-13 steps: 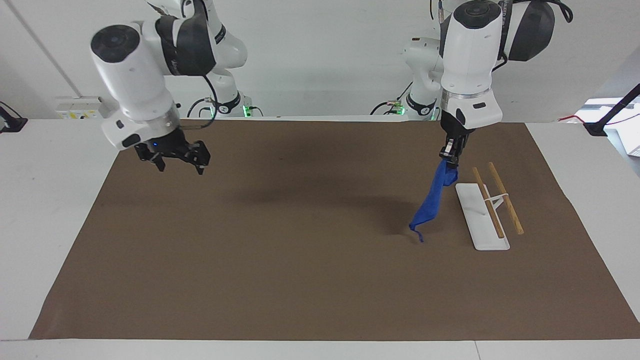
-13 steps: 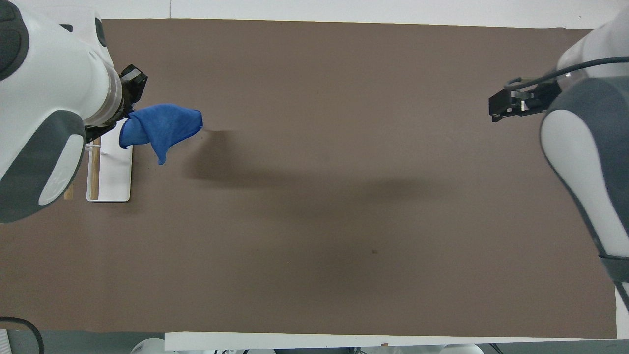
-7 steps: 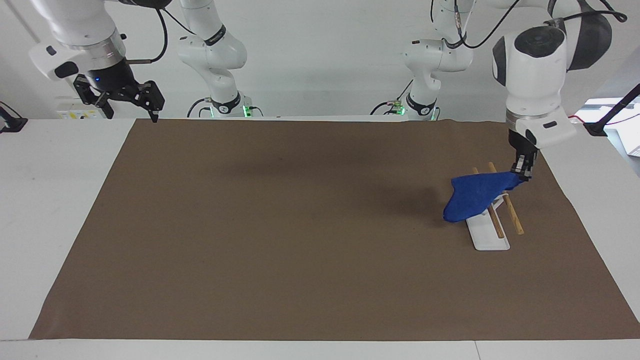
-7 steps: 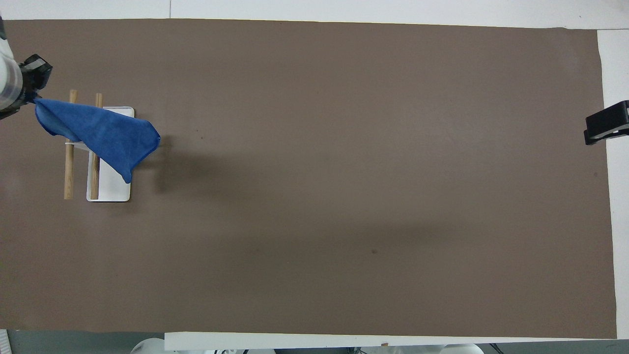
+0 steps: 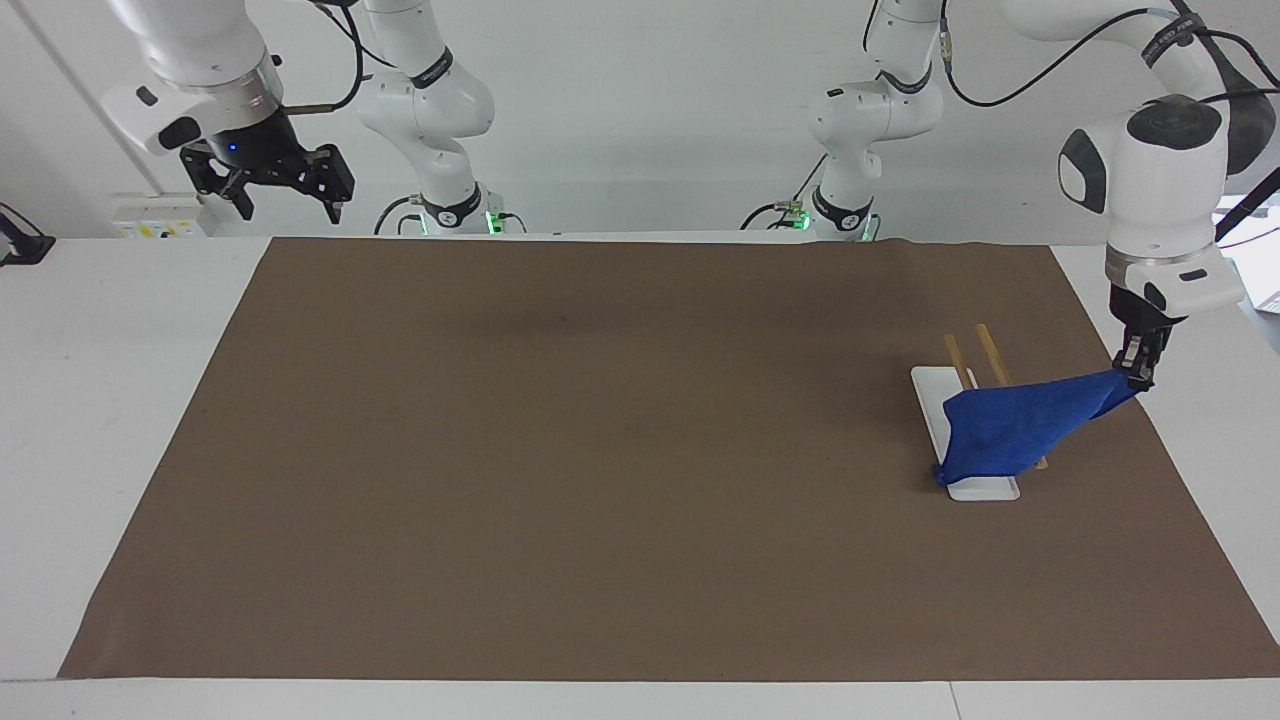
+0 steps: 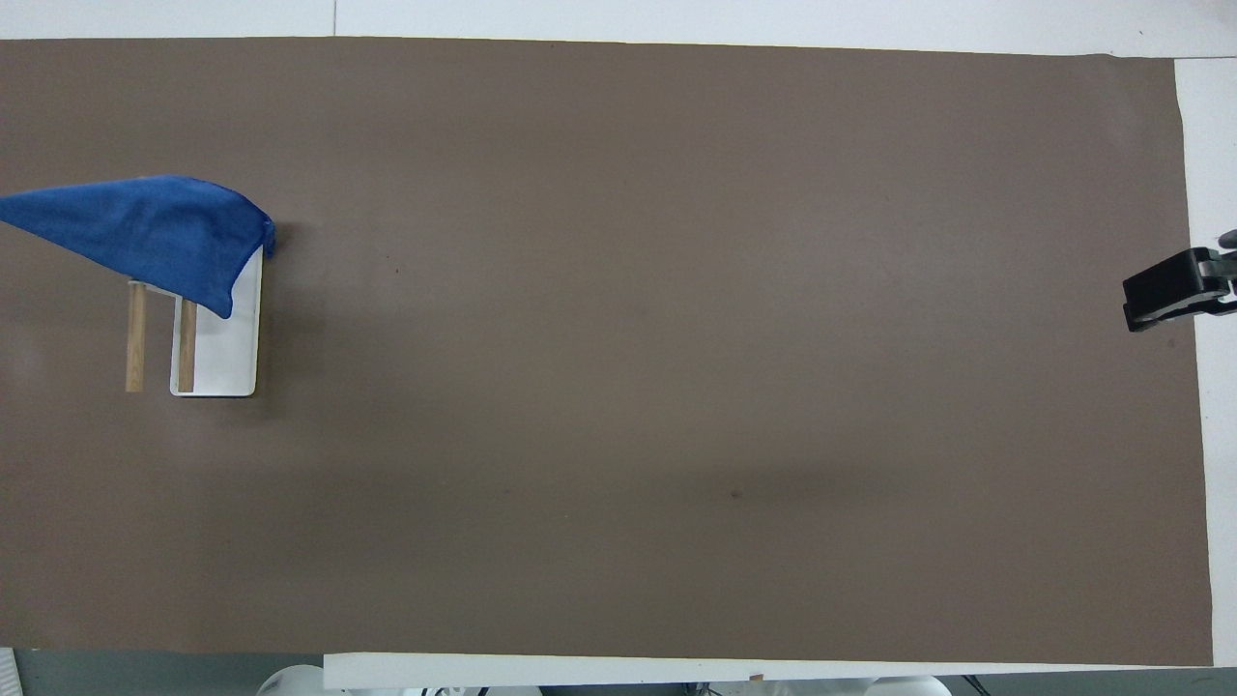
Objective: Right arm passes towel to left arm to hang
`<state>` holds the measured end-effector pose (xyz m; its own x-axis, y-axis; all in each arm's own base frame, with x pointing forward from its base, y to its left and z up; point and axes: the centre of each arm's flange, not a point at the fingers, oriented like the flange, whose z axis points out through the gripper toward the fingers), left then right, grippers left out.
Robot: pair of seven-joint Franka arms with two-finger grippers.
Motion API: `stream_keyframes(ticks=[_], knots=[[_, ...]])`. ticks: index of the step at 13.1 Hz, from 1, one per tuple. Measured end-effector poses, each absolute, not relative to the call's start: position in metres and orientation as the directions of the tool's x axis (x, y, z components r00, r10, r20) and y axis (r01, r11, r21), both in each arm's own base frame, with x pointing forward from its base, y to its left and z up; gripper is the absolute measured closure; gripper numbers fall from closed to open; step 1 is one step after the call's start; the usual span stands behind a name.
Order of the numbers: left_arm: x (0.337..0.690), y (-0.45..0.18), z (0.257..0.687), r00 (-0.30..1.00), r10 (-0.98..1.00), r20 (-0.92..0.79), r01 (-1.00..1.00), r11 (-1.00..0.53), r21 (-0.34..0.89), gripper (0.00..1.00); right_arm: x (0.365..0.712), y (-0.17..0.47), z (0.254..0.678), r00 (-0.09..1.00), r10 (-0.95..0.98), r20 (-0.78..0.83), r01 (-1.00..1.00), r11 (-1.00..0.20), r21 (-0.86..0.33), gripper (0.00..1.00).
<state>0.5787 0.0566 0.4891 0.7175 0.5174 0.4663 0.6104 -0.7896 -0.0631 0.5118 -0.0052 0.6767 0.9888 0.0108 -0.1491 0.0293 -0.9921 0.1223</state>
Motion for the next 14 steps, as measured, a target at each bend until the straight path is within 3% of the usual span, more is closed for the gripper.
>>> stream_keyframes(ticks=[3,8,11,14], knots=[[0.564,0.071,0.450,0.752,0.460,0.472,0.574,-0.809,-0.125,0.98,0.512,-0.013,0.671,0.988,-0.003,-0.155,0.015,-0.993,0.115,0.00],[0.557,0.096,0.442,0.754,0.448,0.480,0.570,-0.809,-0.140,0.95,0.518,-0.011,0.660,0.985,0.002,-0.173,0.022,-0.993,0.114,0.00],[0.558,0.082,0.442,0.772,0.426,0.472,0.547,-0.823,-0.152,0.62,0.518,-0.016,0.659,0.985,-0.007,-0.174,0.012,-0.994,0.110,0.00],[0.559,0.009,0.458,0.805,0.451,0.386,0.526,-0.843,-0.111,0.25,0.517,-0.034,0.656,0.983,-0.039,-0.180,-0.025,-0.997,0.076,0.00]])
